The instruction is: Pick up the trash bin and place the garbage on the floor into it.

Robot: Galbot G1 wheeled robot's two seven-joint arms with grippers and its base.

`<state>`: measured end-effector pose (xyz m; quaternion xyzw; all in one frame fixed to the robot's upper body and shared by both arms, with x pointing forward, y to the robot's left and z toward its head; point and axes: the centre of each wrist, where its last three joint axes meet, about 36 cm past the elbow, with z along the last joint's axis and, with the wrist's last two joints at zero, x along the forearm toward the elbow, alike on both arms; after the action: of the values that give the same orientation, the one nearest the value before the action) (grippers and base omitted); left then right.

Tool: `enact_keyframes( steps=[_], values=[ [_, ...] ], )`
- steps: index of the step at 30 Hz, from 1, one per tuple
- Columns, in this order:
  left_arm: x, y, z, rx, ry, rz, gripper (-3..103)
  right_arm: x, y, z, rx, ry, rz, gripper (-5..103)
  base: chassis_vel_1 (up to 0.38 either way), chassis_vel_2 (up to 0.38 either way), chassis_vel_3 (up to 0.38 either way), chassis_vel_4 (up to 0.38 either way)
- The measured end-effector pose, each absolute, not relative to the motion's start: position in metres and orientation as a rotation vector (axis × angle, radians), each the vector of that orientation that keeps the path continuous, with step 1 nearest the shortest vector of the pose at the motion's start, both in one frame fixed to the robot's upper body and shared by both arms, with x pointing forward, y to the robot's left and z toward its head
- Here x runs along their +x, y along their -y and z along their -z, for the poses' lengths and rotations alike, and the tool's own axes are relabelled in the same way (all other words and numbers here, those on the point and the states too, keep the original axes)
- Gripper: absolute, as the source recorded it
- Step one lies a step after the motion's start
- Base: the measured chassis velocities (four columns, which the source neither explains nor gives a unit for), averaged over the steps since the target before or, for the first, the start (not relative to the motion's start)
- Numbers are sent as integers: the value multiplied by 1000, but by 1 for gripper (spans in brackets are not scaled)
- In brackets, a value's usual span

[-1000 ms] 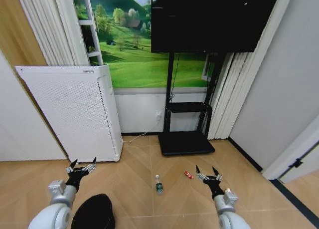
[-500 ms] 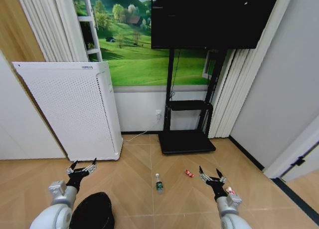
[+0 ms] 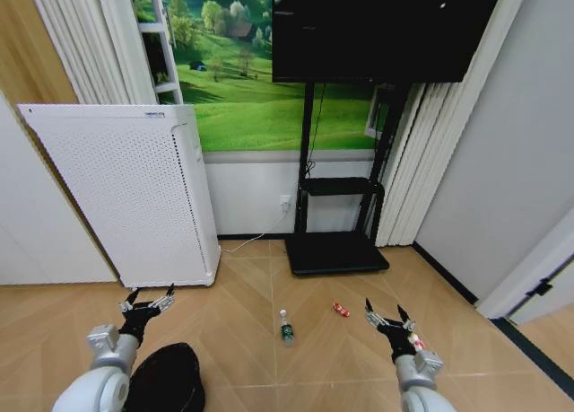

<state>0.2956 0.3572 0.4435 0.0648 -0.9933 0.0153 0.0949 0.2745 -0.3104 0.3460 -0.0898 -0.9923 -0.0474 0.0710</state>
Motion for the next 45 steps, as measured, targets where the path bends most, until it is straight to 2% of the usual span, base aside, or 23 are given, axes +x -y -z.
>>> enact_keyframes(
  steps=[45],
  values=[
    [295, -359, -450, 188, 2951, -51, 100, 272, 312, -350, -288, 2993, 130, 100, 0, 0, 0, 0]
  ],
)
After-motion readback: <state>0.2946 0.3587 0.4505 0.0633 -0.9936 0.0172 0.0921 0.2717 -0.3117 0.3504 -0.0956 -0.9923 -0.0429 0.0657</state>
